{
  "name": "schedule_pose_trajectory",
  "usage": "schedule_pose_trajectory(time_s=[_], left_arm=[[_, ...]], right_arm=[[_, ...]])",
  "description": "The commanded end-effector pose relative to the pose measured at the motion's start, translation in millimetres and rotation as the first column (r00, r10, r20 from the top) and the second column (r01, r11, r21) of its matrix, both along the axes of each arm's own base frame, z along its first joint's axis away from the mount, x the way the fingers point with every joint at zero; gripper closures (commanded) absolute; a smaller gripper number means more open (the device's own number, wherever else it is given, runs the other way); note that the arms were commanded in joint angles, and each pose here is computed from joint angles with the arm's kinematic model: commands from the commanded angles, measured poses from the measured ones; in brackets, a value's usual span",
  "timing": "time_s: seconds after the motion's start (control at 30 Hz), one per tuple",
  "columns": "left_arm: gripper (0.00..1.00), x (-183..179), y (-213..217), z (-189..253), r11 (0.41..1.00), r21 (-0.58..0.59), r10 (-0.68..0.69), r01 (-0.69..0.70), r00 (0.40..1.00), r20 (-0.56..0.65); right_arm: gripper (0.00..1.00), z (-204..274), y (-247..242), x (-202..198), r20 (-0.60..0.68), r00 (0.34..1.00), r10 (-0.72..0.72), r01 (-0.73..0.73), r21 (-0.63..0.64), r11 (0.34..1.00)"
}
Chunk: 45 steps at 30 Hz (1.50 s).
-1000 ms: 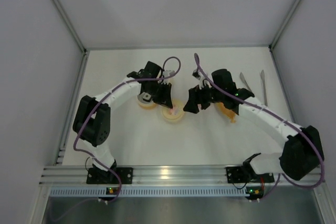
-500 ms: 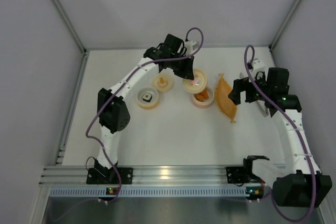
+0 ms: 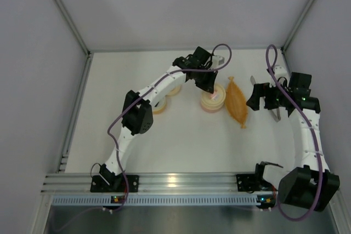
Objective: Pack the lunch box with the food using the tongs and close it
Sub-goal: Screw the box lid onto the packing box.
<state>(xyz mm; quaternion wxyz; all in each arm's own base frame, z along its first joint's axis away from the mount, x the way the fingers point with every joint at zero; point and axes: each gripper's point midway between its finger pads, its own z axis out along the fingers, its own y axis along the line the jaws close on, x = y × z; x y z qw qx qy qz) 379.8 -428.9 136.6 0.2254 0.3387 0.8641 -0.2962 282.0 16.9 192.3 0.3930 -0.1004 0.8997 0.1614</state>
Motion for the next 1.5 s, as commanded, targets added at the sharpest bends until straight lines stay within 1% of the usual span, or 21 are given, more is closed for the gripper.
schedule_pose_trajectory(time_s=[0.0,0.17,0.4,0.83,0.9,0.97,1.13,1.23,1.47], left_arm=[[1.00,16,1,17,0.999,-0.014,0.035,-0.034,0.998,0.061],[1.00,23,-1,15,0.999,-0.012,0.044,-0.043,0.996,0.078],[1.00,16,-3,2,1.000,-0.004,0.021,-0.021,0.999,0.030],[1.00,14,-7,1,1.000,-0.019,0.019,-0.019,1.000,0.014],[1.00,14,-9,14,0.999,-0.047,0.017,-0.016,1.000,0.024],[1.00,13,-11,38,0.996,-0.086,0.013,-0.008,0.999,0.053],[1.00,6,-3,72,0.994,-0.108,0.016,-0.006,0.995,0.098],[1.00,-1,2,75,0.994,-0.106,0.014,-0.006,0.997,0.082],[1.00,-9,6,57,0.997,-0.072,0.000,0.003,0.999,0.033]], right_arm=[[0.01,12,-1,2,0.033,0.999,0.020,-0.020,0.002,1.000],[0.01,8,7,0,0.011,0.999,0.035,-0.036,0.049,0.998],[0.01,2,4,-1,0.009,0.999,0.038,-0.039,0.033,0.999],[0.00,-5,7,-1,-0.013,0.999,0.046,-0.045,0.056,0.997],[0.01,-4,7,-1,-0.009,0.999,0.045,-0.044,0.054,0.998],[0.01,-5,7,-3,-0.012,0.999,0.041,-0.040,0.054,0.998],[0.01,-5,8,-4,-0.014,0.999,0.036,-0.035,0.061,0.998],[0.01,-6,9,-3,-0.017,0.999,0.037,-0.036,0.071,0.997],[0.01,-6,10,-2,-0.026,0.999,0.035,-0.032,0.082,0.996]])
